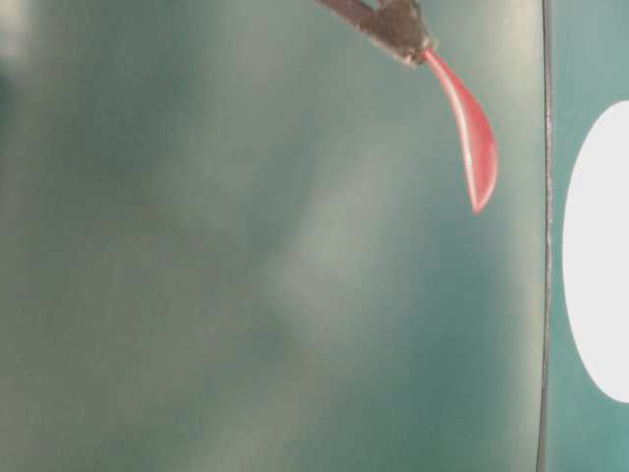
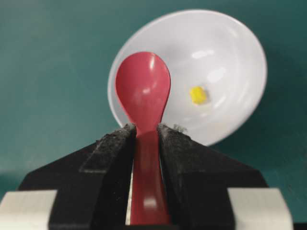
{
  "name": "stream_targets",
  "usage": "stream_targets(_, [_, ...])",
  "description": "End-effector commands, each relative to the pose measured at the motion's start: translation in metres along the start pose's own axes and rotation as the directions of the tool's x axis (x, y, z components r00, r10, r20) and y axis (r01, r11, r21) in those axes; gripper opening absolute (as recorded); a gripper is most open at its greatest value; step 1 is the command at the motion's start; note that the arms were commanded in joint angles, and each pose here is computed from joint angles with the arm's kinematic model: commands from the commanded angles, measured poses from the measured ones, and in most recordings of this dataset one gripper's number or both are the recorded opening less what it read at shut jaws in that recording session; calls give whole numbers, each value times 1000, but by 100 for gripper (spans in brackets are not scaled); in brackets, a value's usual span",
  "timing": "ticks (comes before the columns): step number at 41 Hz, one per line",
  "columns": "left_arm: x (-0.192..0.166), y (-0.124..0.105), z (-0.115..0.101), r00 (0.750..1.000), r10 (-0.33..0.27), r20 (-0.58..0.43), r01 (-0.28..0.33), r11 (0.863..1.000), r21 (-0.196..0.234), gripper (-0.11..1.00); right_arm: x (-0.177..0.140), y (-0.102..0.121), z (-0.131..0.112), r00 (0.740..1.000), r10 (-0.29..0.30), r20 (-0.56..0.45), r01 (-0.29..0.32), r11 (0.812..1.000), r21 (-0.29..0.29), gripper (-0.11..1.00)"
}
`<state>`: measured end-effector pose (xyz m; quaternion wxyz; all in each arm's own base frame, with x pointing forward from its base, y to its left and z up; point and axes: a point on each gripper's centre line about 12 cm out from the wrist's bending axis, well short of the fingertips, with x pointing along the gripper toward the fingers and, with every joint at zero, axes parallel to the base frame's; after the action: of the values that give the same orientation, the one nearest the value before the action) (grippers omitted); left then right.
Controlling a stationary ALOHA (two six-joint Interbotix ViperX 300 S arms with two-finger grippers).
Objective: Scoop the yellow hexagonal prism block from the bowl with a spoon using the right arm.
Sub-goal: 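Move the spoon over the white bowl and lower it beside the yellow block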
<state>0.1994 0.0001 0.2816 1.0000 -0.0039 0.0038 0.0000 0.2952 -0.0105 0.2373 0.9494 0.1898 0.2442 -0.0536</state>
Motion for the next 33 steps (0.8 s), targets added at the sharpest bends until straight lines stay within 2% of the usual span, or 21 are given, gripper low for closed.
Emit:
stream_targets(1, [2, 0, 12, 999, -1, 32, 1, 1000, 3, -1, 2, -1, 13, 1000, -5, -13, 5, 1000, 12, 23])
stream_targets(19, [2, 0, 12, 999, -2, 32, 2, 1000, 3, -1, 35, -9, 21, 980, -37, -197, 37, 999, -4, 23])
stream_targets(33, [3, 0, 11, 999, -1, 32, 1, 1000, 2, -1, 58, -4, 34, 938, -34, -346, 23, 999, -36, 23])
